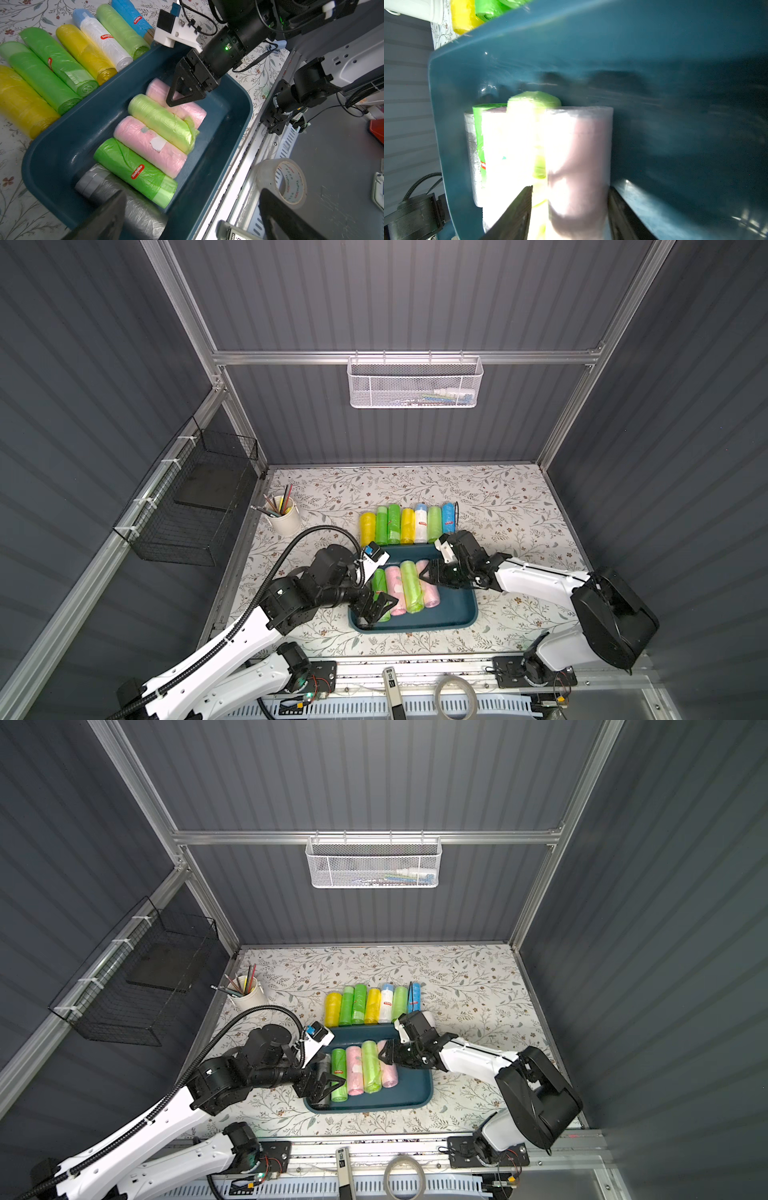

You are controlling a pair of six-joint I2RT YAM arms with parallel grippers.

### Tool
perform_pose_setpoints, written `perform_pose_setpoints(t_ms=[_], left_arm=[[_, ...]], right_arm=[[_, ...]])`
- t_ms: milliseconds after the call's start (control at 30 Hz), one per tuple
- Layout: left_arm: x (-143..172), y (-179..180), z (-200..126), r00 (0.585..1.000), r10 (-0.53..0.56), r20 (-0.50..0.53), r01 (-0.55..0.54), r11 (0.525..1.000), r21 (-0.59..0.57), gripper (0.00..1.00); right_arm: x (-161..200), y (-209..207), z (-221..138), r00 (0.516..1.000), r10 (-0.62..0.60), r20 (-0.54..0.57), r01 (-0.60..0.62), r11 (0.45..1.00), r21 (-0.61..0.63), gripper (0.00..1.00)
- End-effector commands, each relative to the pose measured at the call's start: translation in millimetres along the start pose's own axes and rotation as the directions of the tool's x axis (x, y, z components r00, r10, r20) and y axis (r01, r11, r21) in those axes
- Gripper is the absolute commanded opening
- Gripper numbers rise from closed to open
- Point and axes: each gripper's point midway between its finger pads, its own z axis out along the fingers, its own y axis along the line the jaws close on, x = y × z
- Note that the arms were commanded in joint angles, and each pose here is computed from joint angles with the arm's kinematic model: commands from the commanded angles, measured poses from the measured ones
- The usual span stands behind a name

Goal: Put the roll of trash bags into the storage box
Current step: Place the roll of trash bags in the storage box, then pick up the roll of trash bags from the center of the board.

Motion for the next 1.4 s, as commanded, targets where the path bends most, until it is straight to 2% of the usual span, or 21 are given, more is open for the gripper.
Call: perform_pose_setpoints(t_ms=[0,400,667,867,1033,1233,1367], left_arm=[[6.4,-1.4,0.2,1.0,-0.01,-0.021,0.011,1.0,0.017,1.0],[7.9,-1.5,1.6,1.0,-0.009,-0.029,0.01,1.0,0.019,1.0],[7.7,-1.5,1.6,1.0,-0.009,-0.029,0.01,1.0,0.019,1.0],[8.3,-1.3,2.2,0.999,-0.01,-0.032,0.01,1.0,0.019,1.0],[7.5,-1.6,1.4,1.0,-0.008,-0.028,0.009,1.0,0.02,1.0],[6.0,-7.3,0.3,1.0,0.001,-0.023,0.0,0.999,0.052,1.0],[5.7,-8.8,-0.9,1.0,0.002,-0.013,-0.001,0.998,0.059,1.0]], right_arm=[[-11.8,5.8,-8.4,0.998,-0.039,0.042,0.038,0.999,0.023,0.59],[-27.6,22.5,-33.3,0.989,-0.114,0.092,0.111,0.993,0.038,0.63],[-43.4,20.8,-65.6,0.973,-0.16,0.166,0.144,0.984,0.102,0.64],[-60.1,-21.7,-102.2,0.967,-0.098,0.234,0.053,0.98,0.194,0.64],[-70.3,-69.7,-129.4,0.959,-0.076,0.275,-0.019,0.944,0.329,0.65],[-80.2,-106.3,-138.6,0.962,-0.07,0.265,-0.056,0.895,0.443,0.65],[-82.8,-113.6,-126.1,0.972,-0.067,0.223,-0.042,0.892,0.45,0.63]])
